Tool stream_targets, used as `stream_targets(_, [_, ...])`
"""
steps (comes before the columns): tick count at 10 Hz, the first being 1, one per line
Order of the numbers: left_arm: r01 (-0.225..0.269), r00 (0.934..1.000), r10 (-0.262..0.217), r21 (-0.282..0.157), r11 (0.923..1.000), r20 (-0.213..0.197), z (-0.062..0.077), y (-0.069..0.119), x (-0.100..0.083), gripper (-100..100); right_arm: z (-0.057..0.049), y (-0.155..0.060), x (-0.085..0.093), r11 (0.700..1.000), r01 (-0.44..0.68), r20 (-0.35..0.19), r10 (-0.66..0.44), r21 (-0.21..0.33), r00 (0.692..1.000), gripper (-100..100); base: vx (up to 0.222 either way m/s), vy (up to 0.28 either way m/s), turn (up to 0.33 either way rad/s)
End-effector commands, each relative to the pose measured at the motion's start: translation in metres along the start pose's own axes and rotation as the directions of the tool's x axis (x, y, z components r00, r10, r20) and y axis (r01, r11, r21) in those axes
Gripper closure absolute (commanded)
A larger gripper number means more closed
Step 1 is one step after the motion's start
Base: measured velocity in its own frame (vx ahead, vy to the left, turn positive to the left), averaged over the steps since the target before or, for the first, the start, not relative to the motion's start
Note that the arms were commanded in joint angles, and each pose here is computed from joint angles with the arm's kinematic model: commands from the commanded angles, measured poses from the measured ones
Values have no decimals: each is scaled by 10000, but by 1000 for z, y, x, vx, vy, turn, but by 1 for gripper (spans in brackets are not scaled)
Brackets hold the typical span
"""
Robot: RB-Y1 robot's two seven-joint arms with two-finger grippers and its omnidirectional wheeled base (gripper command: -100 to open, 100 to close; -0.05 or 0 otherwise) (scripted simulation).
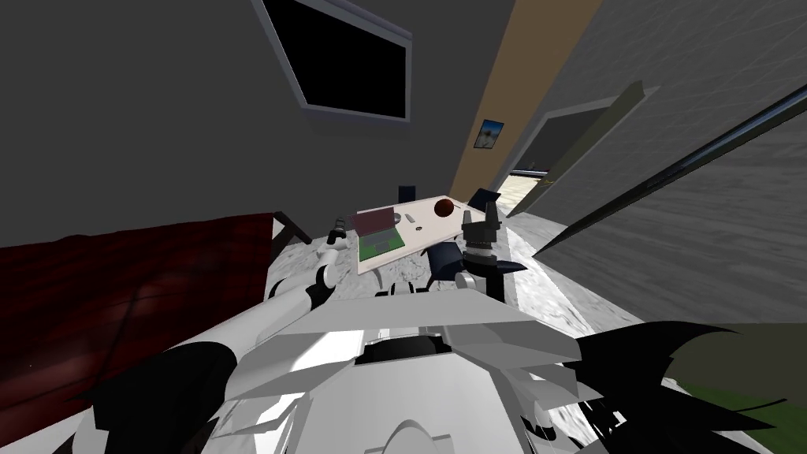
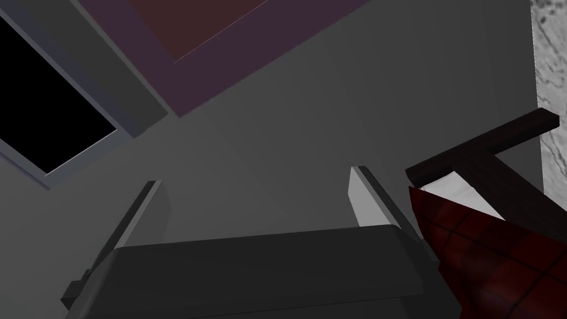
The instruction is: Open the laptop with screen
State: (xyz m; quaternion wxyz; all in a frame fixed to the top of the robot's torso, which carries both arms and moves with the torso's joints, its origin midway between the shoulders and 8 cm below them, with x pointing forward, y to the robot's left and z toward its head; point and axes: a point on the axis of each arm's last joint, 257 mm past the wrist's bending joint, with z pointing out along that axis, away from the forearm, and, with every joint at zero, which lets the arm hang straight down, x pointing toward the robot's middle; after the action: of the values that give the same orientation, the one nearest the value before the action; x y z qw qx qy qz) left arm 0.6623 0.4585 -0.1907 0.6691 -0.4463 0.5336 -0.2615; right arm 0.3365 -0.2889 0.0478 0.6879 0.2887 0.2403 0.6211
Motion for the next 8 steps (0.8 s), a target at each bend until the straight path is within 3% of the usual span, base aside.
stream_targets(1, [40,9999,-38,106,9999,-161,0,-3,5,-100,0,0,0,10000,0,0,0,0,10000,0,-7,-8,24])
stream_targets(8, [40,9999,-38,106,9999,-161,0,-3,5,-100,0,0,0,10000,1,-1,-1,0,10000,0,2,2,-7])
